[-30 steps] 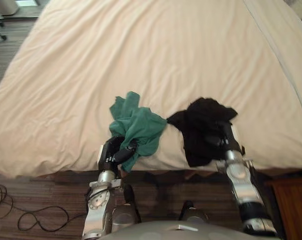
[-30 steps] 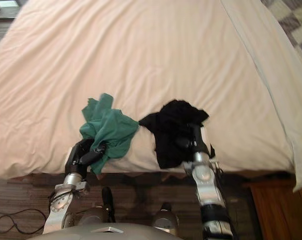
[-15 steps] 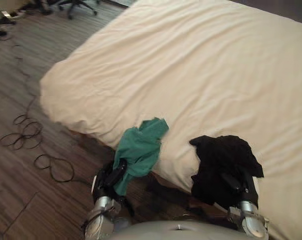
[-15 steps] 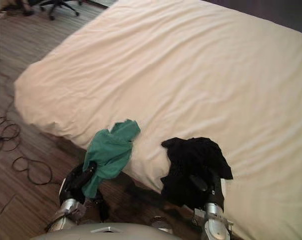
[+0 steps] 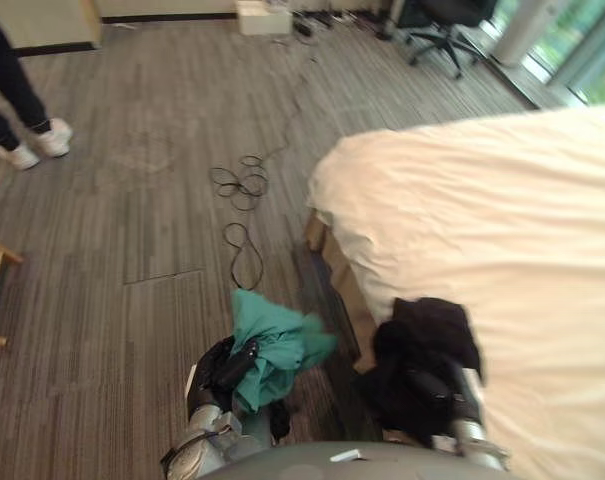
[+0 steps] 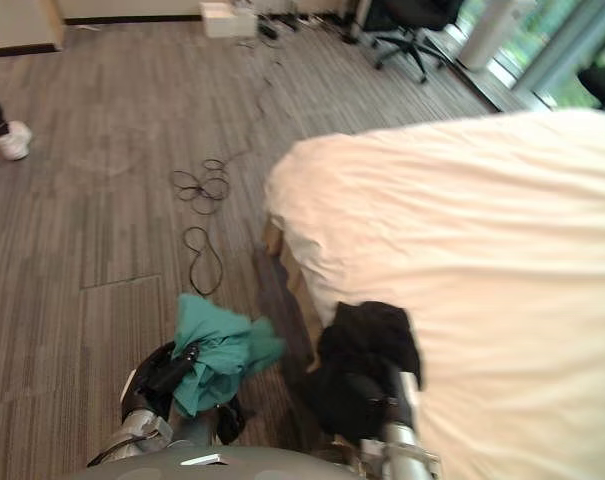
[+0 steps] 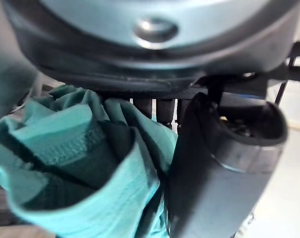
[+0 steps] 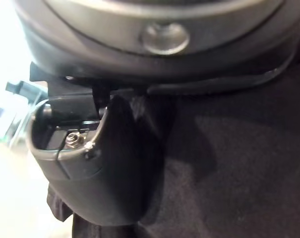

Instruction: Tidy up the quilt and then pick up the clothes from the bed and put them into the laundry hamper

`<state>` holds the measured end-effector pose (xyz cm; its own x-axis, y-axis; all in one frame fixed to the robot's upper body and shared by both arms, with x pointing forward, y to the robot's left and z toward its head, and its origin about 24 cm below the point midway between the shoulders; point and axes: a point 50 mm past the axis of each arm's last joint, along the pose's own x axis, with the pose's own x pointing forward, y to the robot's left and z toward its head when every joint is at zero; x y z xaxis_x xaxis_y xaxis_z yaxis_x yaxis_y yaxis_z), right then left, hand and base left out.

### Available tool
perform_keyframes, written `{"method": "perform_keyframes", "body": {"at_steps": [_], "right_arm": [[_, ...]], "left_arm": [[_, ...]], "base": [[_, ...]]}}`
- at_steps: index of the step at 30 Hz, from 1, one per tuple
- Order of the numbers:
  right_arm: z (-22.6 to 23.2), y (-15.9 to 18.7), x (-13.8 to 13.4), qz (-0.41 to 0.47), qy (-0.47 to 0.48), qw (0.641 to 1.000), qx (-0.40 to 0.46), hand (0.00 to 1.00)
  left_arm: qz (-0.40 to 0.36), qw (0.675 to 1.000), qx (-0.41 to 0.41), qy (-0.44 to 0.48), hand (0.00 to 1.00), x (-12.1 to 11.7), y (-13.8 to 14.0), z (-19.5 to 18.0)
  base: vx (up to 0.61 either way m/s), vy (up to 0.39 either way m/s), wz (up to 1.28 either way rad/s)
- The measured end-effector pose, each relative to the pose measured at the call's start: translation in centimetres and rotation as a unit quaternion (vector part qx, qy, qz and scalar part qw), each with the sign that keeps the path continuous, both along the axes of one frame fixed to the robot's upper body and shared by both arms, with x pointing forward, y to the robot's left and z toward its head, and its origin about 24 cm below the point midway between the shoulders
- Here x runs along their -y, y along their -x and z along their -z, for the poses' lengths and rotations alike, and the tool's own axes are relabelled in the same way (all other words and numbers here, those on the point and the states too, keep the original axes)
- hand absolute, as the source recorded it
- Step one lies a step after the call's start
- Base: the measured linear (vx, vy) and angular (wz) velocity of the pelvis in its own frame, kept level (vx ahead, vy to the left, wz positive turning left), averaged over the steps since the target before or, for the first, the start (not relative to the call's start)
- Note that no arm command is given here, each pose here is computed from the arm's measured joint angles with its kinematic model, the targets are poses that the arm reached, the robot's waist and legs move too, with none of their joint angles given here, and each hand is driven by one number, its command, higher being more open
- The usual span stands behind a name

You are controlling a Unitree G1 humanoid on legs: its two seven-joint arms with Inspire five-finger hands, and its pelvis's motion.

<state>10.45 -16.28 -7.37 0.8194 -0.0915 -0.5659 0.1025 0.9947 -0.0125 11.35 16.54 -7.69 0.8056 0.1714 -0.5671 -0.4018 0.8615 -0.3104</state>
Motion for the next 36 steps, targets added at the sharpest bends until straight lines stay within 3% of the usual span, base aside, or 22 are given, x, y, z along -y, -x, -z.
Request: {"method": "perform_keyframes", "body": {"at_steps": [3, 4, 8, 14, 15, 21, 27, 32, 36], "right_arm": [[-0.3, -1.8, -3.6, -0.041, -0.06, 0.997, 0.024, 0.0], [-0.4, -2.8, -5.5, -0.046, -0.095, 0.994, 0.033, 0.0], [-0.6, -3.9, -6.5, -0.071, -0.106, 0.991, 0.039, 0.0], [-0.9, -3.2, -5.9, -0.046, -0.104, 0.993, 0.042, 0.0], [-0.5, -0.9, -5.9, -0.026, -0.112, 0.993, 0.016, 0.0], [-0.5, -0.7, -5.9, -0.024, -0.112, 0.993, 0.012, 0.0], [-0.1, -0.7, -5.6, -0.014, -0.068, 0.998, 0.003, 0.0], [1.6, -4.2, -3.8, -0.056, 0.041, 0.998, -0.009, 0.0], [1.2, -5.5, -2.9, -0.056, 0.075, 0.996, 0.002, 0.0]], "left_arm": [[0.046, 0.998, 0.031, 0.02, 0.0, 2.5, -2.0, -0.8], [0.049, 0.997, 0.055, 0.005, 0.0, 1.9, -2.3, -1.8], [0.023, 0.999, 0.044, 0.009, 0.0, 1.7, -1.3, -1.6], [0.04, 0.998, 0.045, -0.001, 0.0, 1.9, -0.8, -2.0], [0.058, 0.998, 0.006, 0.013, 0.0, 2.9, 1.0, -0.8], [0.058, 0.998, 0.007, 0.013, 0.0, 2.9, 0.8, -0.8], [0.1, 0.995, -0.002, 0.01, 0.0, 4.9, -1.1, 0.2], [0.188, 0.981, -0.039, 0.016, 0.0, 8.1, -4.1, 2.1], [0.185, 0.983, -0.016, 0.002, 0.0, 8.1, -5.2, 1.2]], "base": [[0.26, -0.001, 2.3], [0.27, -0.132, 2.06], [0.24, -0.034, 0.22], [0.19, 0.004, -0.13], [0.04, -0.002, -0.01], [0.0, 0.0, -0.07], [-0.05, 0.008, -0.13], [-0.01, -0.04, 0.17], [0.03, -0.074, 0.0]]}}
